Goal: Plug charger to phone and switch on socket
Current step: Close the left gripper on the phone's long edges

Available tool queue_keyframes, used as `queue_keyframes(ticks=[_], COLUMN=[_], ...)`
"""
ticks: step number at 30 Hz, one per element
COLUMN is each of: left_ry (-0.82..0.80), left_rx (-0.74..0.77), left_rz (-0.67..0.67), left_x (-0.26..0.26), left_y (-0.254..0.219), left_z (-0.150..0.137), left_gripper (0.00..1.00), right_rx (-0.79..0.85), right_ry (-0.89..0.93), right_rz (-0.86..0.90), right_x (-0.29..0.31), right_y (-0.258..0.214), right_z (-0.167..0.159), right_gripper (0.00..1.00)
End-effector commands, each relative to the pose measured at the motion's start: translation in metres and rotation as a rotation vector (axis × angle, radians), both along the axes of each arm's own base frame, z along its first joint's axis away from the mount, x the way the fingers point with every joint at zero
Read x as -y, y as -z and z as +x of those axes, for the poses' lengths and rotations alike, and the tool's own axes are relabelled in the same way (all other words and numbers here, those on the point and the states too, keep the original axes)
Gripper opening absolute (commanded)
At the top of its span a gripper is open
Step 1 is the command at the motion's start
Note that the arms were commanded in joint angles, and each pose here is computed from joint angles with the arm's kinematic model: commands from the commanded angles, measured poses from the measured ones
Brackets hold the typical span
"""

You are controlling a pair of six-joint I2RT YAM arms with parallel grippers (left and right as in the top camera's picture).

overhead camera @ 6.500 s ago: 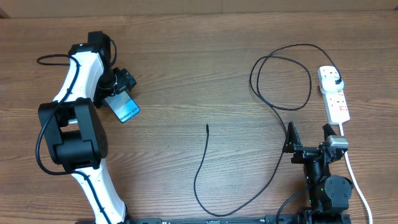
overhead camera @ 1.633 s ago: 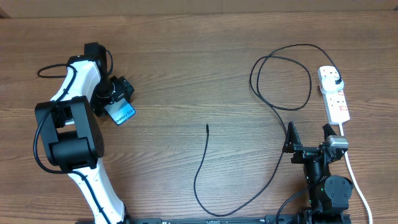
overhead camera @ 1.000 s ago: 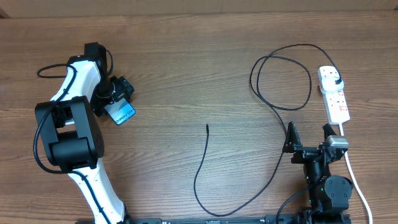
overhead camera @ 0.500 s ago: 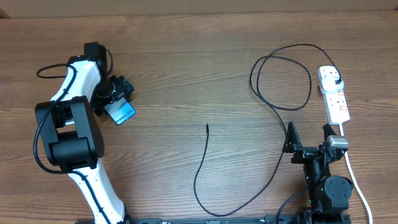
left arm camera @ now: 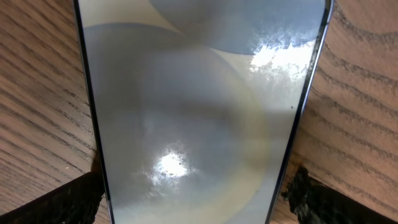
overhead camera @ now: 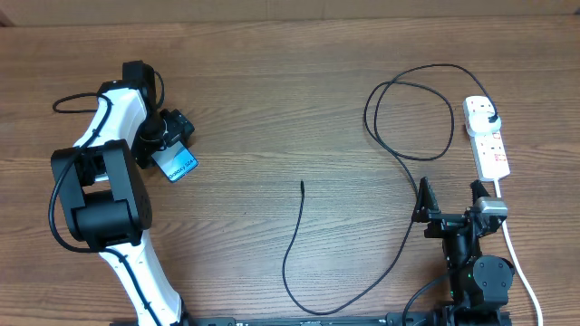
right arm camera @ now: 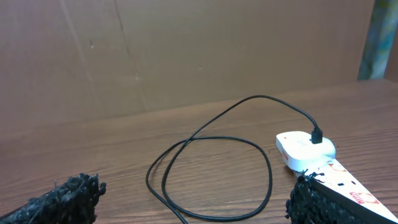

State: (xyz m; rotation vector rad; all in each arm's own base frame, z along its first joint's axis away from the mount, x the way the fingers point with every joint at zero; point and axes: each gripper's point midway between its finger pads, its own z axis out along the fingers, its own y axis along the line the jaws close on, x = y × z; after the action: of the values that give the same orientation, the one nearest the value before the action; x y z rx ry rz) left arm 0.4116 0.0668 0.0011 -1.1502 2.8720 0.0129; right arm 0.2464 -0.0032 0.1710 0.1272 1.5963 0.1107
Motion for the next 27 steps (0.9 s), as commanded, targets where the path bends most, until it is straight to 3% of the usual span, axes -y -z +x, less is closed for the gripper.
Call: queue_keyframes(ticks=[1,27], left_ry=[-0.032,-0.035], left_rx=[-0.028,-0.036], left_rz=[0.003,0.008], left_x=[-0.0048,-0.0055], left_y=[0.0106,0.0106], left_z=[-0.0062,-0.0081], left_gripper=[1.0,0.99], right_rx=[0.005,0.006], right_ry=[-0.002,-0.002], right_rz=[-0.004,-0.004], right_x=[-0.0008,-0.0007], right_y=[0.0015,0.0014], right_z=[0.0001,0.0], right_gripper=[1.0,1.0])
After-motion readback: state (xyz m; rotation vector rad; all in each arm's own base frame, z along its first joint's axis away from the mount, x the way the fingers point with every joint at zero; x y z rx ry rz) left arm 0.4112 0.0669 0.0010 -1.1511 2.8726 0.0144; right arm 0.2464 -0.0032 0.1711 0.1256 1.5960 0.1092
